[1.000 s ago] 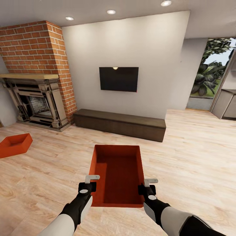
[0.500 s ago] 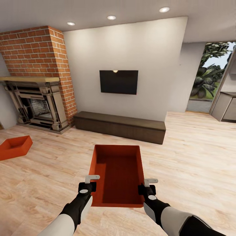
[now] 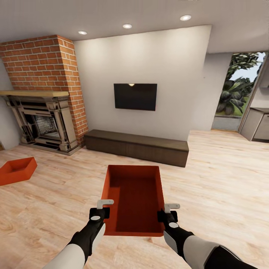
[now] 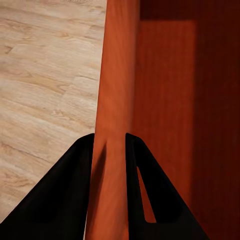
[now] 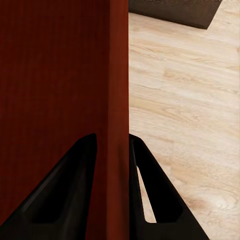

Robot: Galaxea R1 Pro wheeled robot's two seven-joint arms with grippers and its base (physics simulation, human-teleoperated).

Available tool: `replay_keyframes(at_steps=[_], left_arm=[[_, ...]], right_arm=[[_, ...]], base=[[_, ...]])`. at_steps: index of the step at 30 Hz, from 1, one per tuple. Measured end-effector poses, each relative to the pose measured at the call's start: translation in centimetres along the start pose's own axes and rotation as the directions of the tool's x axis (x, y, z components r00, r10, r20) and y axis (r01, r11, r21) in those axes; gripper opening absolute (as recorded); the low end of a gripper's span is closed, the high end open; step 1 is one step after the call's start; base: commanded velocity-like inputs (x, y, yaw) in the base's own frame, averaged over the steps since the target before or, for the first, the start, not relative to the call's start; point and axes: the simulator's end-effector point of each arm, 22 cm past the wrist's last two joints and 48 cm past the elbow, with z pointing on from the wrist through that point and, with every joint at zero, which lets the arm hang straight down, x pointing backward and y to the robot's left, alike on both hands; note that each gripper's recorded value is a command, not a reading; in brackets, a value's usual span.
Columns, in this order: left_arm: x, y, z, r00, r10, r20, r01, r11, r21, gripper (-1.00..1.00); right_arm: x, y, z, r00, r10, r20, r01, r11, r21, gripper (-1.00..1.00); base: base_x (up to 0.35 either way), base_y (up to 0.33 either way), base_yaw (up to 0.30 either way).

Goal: Move the two storage containers from the living room to the garage. In the garage, place one container on the floor and stack the other container on top of it (either order is fine).

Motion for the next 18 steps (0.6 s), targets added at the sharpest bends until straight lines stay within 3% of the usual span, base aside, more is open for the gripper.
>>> replay_keyframes(at_steps=[18], left_arm=[[-1.6, 0.1, -0.7, 1.0, -0.005, 0.029, 0.005, 1.0, 0.0, -1.0]], right_arm=[[-1.6, -0.1, -0.6, 1.0, 0.001, 0.029, -0.001, 1.0, 0.001, -1.0]], base=[[0.0, 0.0, 0.0]])
